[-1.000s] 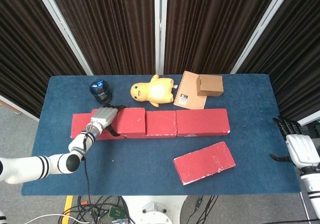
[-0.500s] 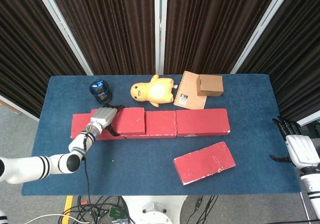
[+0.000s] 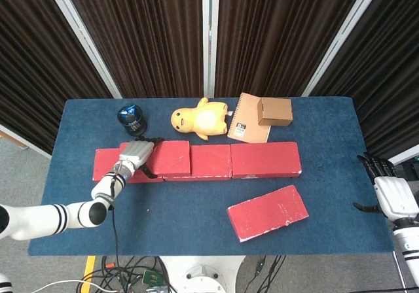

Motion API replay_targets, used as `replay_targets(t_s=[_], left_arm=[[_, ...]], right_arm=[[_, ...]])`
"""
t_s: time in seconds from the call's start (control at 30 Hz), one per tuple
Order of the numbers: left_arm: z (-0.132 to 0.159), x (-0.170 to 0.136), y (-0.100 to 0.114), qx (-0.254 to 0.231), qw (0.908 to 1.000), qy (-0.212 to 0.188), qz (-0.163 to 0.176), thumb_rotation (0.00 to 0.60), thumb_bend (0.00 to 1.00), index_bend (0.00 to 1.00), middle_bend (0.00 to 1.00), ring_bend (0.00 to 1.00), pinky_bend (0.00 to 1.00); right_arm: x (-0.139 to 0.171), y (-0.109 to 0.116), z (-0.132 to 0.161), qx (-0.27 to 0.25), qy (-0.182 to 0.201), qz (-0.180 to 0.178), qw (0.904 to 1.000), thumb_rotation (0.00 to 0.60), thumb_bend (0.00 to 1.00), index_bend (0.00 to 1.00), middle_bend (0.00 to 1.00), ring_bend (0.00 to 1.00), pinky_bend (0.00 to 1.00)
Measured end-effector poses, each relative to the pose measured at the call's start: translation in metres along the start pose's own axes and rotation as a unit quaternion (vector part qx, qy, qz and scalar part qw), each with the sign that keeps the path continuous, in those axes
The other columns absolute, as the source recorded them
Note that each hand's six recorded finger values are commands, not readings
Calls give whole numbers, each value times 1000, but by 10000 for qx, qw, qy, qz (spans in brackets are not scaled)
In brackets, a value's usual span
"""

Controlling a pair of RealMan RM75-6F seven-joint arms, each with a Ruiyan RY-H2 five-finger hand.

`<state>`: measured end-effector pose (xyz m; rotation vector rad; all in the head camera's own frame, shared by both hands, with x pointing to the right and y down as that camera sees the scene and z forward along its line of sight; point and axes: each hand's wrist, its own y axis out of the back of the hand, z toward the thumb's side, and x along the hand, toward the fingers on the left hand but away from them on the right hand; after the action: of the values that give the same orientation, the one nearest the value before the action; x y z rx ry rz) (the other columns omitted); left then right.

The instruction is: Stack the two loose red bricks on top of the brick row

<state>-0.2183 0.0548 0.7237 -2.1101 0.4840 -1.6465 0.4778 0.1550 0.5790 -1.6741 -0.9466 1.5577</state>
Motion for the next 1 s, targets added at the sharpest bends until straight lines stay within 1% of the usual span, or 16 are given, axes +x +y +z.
replay_targets(t_s=[0.07, 0.13, 0.2, 0.43, 0.8, 1.0], left_arm=[[0, 0, -1, -9, 10000, -8, -38, 600, 177, 77, 116, 66, 9], [1, 0, -2, -25, 10000, -21, -63, 600, 174, 51, 52, 20, 1], [2, 0, -1, -40, 10000, -47, -63, 600, 165, 30, 4, 0, 0], [3, -1, 1, -81, 9999, -127, 9, 600, 150, 19, 0, 0, 0], [4, -3, 2, -59, 9998, -192, 18, 600, 145, 11, 0, 0, 0], [4, -3, 0, -36, 9998, -182, -43, 600, 145, 3, 0, 0, 0]], right_arm=[[0, 0, 0, -3, 1, -5, 10000, 600, 0, 0, 0, 0, 0], [0, 0, 0, -6, -1, -12, 10000, 600, 0, 0, 0, 0, 0], [0, 1, 0, -9, -5, -18, 10000, 600, 0, 0, 0, 0, 0], [0, 0, -1, -6, -16, -8, 10000, 600, 0, 0, 0, 0, 0], [0, 2, -1, 9, -32, -23, 10000, 600, 0, 0, 0, 0, 0], [0, 0, -2, 7, -51, -4, 10000, 600, 0, 0, 0, 0, 0]])
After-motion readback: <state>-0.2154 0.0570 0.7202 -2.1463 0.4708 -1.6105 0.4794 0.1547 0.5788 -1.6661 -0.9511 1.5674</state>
